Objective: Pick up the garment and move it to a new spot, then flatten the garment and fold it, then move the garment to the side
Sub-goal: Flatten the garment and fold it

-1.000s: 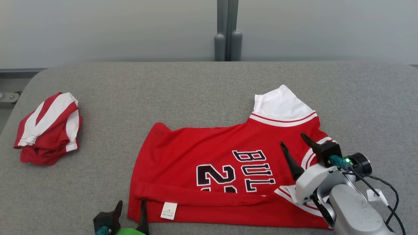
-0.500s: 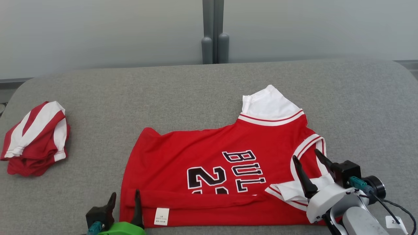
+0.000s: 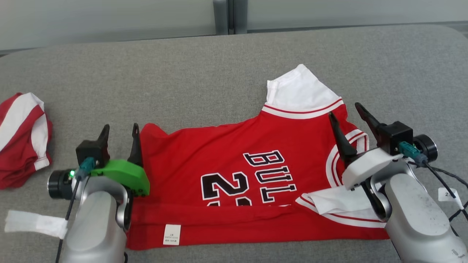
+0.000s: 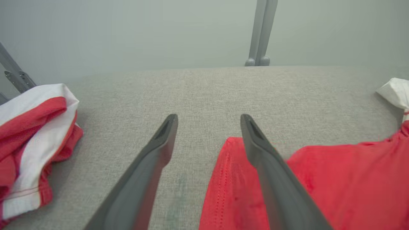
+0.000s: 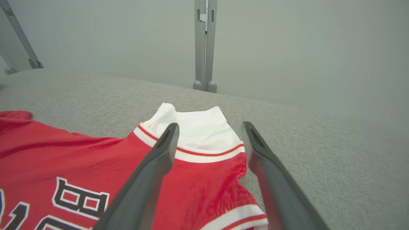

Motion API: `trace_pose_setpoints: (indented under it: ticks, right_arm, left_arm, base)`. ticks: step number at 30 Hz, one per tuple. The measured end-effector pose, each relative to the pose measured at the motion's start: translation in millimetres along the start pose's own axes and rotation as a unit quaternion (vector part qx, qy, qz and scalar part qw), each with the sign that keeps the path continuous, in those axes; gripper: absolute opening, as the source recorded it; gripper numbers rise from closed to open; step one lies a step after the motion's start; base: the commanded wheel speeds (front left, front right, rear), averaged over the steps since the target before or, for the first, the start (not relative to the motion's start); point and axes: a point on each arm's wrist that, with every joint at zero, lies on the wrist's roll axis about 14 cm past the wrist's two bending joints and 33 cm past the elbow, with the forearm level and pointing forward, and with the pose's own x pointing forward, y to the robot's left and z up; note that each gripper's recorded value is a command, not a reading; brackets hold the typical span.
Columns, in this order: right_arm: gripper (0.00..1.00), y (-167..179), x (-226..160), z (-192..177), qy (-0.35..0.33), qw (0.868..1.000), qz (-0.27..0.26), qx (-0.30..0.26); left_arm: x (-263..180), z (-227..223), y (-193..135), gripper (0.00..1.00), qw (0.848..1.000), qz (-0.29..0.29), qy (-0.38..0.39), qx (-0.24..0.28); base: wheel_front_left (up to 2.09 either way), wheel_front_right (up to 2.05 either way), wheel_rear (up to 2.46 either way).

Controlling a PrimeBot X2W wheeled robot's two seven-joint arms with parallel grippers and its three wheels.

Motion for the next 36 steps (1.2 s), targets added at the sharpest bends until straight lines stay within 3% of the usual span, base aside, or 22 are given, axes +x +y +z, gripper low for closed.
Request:
trace_pose_setpoints:
  ticks: [8,19,20,21,22,29,36]
  right_arm:
    - [1.0,0.6,18.6,-13.4,0.012,1.0,0.011,0.002]
    - [1.0,-20.2,16.0,-26.7,0.028,1.0,-0.011,0.003]
    - [1.0,-20.3,17.0,-27.6,0.029,1.0,-0.01,0.001]
    - [1.0,-19.6,19.0,-27.6,0.029,1.0,-0.008,0.0]
    - [1.0,-18.5,22.3,-26.5,0.027,1.0,-0.004,-0.001]
    - [1.0,-23.9,49.3,-23.4,0.026,1.0,0.005,-0.011]
    - [1.0,-29.9,98.9,-24.0,0.087,0.996,0.014,-0.008]
  left_arm:
    - [34.1,-39.6,-0.6,1.0,0.996,-0.012,0.091,0.018]
    - [38.3,-70.5,-22.0,1.0,0.99,-0.042,0.134,0.006]
    - [39.0,-71.1,-22.4,0.85,0.99,-0.043,0.134,0.006]
    - [40.4,-71.0,-22.9,0.37,0.99,-0.044,0.134,0.007]
    - [42.4,-70.6,-23.8,0.0,0.99,-0.046,0.133,0.009]
    - [56.2,-57.7,-28.0,0.0,0.993,-0.047,0.106,-0.002]
    - [50.5,-39.2,2.4,0.0,0.998,0.005,0.064,-0.019]
  base:
    - [0.0,0.0,0.0]
    - [0.0,0.0,0.0]
    - [0.0,0.0,0.0]
    - [0.0,0.0,0.0]
    - [0.0,0.0,0.0]
    - [0.0,0.0,0.0]
    - [0.0,0.0,0.0]
